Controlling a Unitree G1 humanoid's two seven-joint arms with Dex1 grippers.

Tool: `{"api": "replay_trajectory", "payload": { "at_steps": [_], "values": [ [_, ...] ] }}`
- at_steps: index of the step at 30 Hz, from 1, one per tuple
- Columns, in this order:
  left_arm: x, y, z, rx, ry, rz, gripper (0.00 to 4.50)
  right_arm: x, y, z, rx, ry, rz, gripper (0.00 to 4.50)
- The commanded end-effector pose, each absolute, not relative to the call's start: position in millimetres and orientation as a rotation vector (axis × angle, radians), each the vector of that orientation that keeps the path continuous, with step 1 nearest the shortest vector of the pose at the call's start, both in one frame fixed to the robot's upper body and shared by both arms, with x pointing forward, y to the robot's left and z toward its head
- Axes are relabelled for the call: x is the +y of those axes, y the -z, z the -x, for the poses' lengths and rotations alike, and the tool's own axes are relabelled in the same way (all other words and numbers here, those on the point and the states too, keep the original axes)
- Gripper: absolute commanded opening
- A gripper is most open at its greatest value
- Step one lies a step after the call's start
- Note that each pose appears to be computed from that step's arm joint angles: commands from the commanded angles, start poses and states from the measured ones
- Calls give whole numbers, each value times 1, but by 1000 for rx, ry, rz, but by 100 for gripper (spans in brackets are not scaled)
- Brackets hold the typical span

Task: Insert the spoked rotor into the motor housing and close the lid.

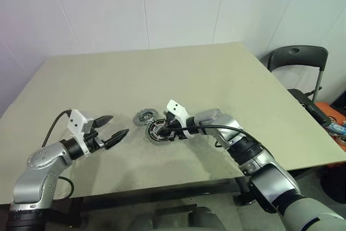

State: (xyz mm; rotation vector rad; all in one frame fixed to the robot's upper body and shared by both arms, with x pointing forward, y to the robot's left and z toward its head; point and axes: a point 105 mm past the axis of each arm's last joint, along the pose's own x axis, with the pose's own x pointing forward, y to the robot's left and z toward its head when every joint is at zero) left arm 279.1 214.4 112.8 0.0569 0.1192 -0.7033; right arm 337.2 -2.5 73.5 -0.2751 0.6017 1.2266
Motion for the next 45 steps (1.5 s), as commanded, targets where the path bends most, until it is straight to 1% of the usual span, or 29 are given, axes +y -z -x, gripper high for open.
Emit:
{"api": "replay_trajectory", "payload": {
  "at_steps": [1,3,6,9,12,13,15,17,23,26,27,32,34,37,40,45],
  "values": [
    [212,-128,-279,57,708,-97,450,-7,-73,-346,611,-1183,316,2],
    [212,-128,-280,56,708,-98,450,-2,-87,-345,575,-1228,296,2],
    [211,-128,-280,54,709,-100,450,-1,-108,-349,493,-1276,333,2],
    [210,-129,-282,52,712,-102,450,-6,-127,-356,420,-1306,417,2],
    [209,-129,-283,50,720,-102,450,-9,-139,-357,360,-1374,576,2],
    [208,-129,-283,50,722,-102,450,-10,-140,-357,346,-1391,629,18],
    [208,-128,-283,51,724,-101,450,-11,-143,-357,321,-1436,733,59],
    [207,-127,-283,54,729,-97,450,-11,-146,-354,293,-1495,840,119],
    [204,-125,-281,56,733,-98,450,-14,-150,-352,183,-1622,1175,327],
    [205,-125,-279,55,728,-97,450,-15,-148,-351,175,-1669,1248,425],
    [204,-124,-278,56,726,-96,450,-16,-147,-350,171,-1689,1281,449],
    [204,-123,-275,54,713,-92,450,-23,-137,-345,171,-1776,1472,449],
    [204,-123,-274,53,709,-92,450,-23,-133,-350,129,-1758,1583,449],
    [203,-123,-273,51,706,-90,450,-22,-129,-354,83,-1745,1680,449],
    [203,-123,-272,48,702,-90,450,-17,-126,-355,35,-1757,1735,449],
    [204,-123,-272,47,694,-89,450,-16,-118,-348,21,-1826,1754,449]
  ]
}}
